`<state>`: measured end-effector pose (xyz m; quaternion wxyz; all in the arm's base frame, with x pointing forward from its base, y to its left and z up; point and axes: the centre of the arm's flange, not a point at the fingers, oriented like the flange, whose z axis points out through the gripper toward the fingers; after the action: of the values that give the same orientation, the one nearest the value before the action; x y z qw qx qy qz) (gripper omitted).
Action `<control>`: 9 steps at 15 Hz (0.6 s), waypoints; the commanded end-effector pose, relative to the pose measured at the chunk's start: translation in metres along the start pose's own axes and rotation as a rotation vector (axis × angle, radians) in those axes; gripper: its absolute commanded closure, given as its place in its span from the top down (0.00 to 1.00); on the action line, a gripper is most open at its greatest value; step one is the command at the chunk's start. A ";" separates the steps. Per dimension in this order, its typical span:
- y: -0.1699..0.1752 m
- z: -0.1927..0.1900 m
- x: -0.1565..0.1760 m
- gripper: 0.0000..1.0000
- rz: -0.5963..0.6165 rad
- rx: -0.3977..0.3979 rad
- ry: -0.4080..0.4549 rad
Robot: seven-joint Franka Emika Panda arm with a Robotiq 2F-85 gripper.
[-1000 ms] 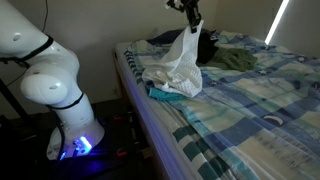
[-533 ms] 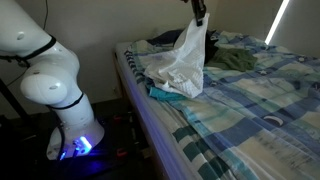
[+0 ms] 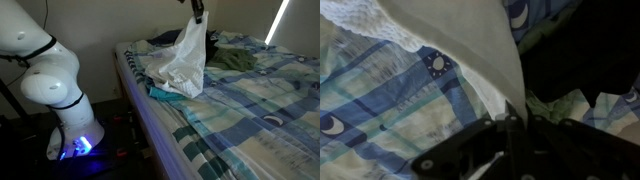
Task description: Unravel the towel
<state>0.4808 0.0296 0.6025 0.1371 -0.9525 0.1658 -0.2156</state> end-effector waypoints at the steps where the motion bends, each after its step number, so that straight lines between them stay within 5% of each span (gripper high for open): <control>1: -0.035 0.003 0.029 0.01 0.102 0.020 0.083; 9: -0.055 0.017 0.088 0.01 0.269 -0.021 0.253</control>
<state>0.5494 0.0528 0.6280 0.1421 -0.9057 0.2744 -0.2901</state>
